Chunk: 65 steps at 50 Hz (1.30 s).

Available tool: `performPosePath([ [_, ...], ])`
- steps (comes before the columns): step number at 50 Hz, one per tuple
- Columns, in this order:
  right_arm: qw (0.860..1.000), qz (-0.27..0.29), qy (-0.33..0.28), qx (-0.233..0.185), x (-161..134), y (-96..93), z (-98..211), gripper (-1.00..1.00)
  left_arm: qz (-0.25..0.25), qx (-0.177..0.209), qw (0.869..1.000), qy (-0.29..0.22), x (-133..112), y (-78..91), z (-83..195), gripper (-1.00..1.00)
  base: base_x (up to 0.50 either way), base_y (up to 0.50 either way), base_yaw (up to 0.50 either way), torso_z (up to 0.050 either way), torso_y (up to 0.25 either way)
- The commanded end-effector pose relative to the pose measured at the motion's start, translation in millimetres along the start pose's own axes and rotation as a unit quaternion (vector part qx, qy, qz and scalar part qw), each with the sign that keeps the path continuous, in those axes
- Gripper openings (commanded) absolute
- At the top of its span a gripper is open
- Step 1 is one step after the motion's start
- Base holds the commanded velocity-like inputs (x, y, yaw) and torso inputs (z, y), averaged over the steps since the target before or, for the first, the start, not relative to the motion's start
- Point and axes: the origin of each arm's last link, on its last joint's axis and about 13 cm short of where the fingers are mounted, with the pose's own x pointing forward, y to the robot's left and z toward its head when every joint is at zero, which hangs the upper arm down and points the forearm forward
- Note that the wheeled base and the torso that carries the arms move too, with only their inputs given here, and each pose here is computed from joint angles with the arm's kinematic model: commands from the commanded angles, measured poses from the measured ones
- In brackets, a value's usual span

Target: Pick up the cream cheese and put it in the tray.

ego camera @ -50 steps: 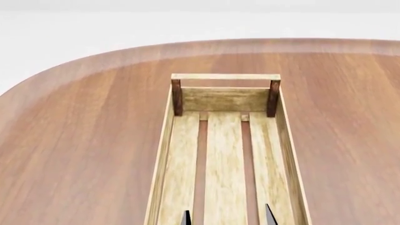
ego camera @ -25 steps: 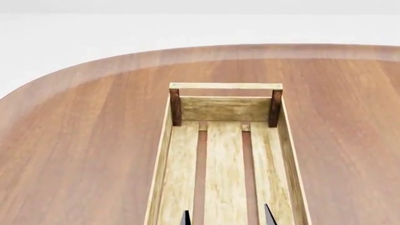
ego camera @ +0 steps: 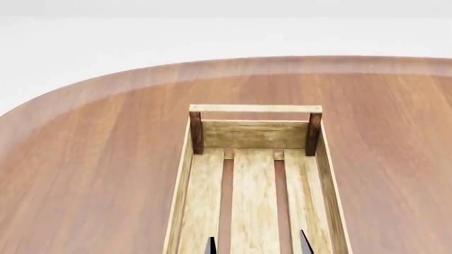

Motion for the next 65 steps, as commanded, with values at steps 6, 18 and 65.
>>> performPosePath([
  [6, 1.0, -0.004, 0.006, -0.003, 1, 0.5, -2, 1.0, 0.0, 0.0, 1.0, 0.001, 0, 0.1, 0, 1.0, 0.04, 0.0, 0.0, 0.0, 0.002],
  [18, 1.0, -0.013, 0.006, -0.013, 1, -0.5, -1, 1.0, 0.001, 0.001, 1.0, 0.001, 0, 0.5, 0, 1.0, 0.0, 0.0, 0.0, 0.0, 0.0],
  [65, 0.952, -0.249, 0.069, -0.162, -10, -104.9, 21, 1.0, 0.01, 0.003, 1.0, 0.006, 3, 3.1, -3, 1.0, 0.0, 0.0, 0.0, 0.0, 0.0],
])
